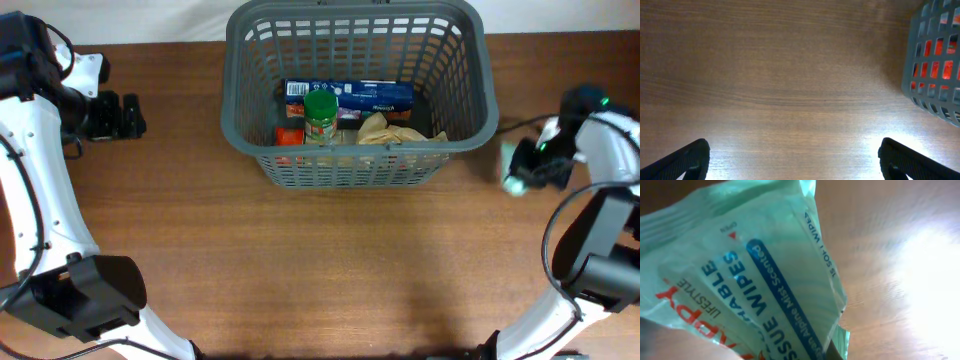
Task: Pack container
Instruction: 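Lower the wipes packet into the basket and open the right gripper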
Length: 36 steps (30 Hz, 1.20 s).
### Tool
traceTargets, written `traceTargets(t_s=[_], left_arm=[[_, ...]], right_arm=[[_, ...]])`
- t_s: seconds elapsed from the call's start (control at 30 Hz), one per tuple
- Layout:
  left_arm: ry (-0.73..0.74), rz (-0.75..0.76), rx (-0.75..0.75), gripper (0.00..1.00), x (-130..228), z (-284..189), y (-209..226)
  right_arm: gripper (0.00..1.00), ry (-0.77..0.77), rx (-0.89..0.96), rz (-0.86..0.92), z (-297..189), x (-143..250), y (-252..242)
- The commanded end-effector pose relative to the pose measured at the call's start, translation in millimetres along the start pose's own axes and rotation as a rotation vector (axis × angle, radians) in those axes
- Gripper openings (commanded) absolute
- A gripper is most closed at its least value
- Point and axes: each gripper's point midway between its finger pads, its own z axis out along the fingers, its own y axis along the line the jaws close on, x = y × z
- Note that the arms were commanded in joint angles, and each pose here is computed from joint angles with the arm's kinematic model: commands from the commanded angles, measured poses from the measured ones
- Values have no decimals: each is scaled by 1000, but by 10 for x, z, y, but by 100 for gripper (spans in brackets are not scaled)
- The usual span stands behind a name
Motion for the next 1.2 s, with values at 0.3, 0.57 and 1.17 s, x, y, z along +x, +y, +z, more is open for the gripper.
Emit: traceTargets(t_s=[0.3, 0.57, 1.17], left_arm=[[7, -20, 10, 99, 11, 28, 8], [7, -20, 11, 99, 11, 30, 8], [7, -20, 11, 99, 12, 30, 8]], right_arm=[[4, -761, -227, -293, -3061, 86, 1182], [4, -704, -324, -691, -2857, 721, 2276], [4, -203, -185, -821, -389, 589, 3119]])
